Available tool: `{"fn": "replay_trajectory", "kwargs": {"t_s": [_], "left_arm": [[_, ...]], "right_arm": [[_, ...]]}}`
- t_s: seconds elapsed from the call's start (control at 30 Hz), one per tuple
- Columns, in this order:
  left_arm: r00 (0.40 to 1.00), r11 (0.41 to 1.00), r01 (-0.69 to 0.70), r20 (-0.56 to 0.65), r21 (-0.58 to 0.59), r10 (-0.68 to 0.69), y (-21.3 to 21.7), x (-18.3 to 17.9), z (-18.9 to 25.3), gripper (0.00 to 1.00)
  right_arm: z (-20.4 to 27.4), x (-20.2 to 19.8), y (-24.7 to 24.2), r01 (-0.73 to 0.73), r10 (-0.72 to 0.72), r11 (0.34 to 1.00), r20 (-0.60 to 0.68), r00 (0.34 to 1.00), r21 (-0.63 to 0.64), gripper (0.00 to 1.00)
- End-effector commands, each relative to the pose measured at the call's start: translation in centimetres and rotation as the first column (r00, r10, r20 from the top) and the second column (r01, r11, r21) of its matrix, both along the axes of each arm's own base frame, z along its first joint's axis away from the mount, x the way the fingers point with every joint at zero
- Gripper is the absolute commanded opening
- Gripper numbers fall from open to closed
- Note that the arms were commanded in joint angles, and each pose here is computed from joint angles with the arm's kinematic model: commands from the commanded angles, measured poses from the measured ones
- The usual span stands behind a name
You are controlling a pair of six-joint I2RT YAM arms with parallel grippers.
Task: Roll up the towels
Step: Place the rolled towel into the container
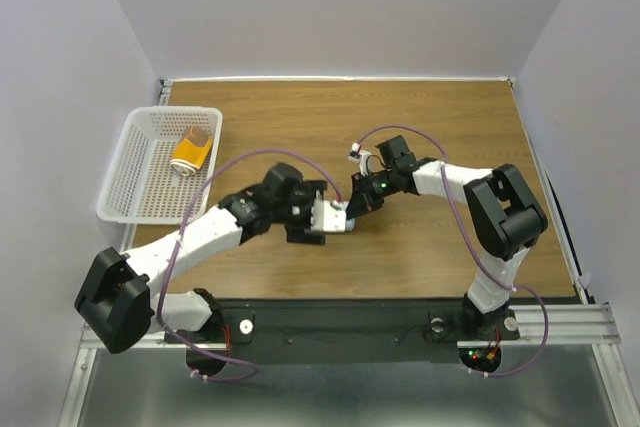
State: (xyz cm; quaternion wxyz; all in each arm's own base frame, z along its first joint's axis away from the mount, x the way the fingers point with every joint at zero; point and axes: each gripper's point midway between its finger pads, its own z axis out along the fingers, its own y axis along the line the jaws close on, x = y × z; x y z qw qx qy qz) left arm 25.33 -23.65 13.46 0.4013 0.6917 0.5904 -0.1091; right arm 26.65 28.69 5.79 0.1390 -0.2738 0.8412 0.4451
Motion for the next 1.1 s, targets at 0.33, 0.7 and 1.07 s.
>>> {"fn": "replay_trajectory", "kwargs": {"t_s": [0.33,0.7,1.07], "left_arm": [[0.955,0.991,-0.004,0.293,0.136,-0.036,-3.1,1.6,-3.9,0.99],[0.962,0.969,0.062,0.245,0.239,-0.121,-3.5,1.6,-8.4,0.98],[0.996,0.949,0.088,-0.008,0.303,-0.09,-2.8,1.6,-11.8,0.38]], "right_arm": [[-0.8,-0.6,-0.3,-0.004,0.01,1.0,-0.228,0.974,0.027,0.01],[-0.2,-0.2,0.3,-0.046,0.067,0.996,-0.286,0.956,0.079,0.01],[0.5,-0.1,-0.1,-0.094,0.123,0.99,-0.319,0.94,0.103,0.13]]}}
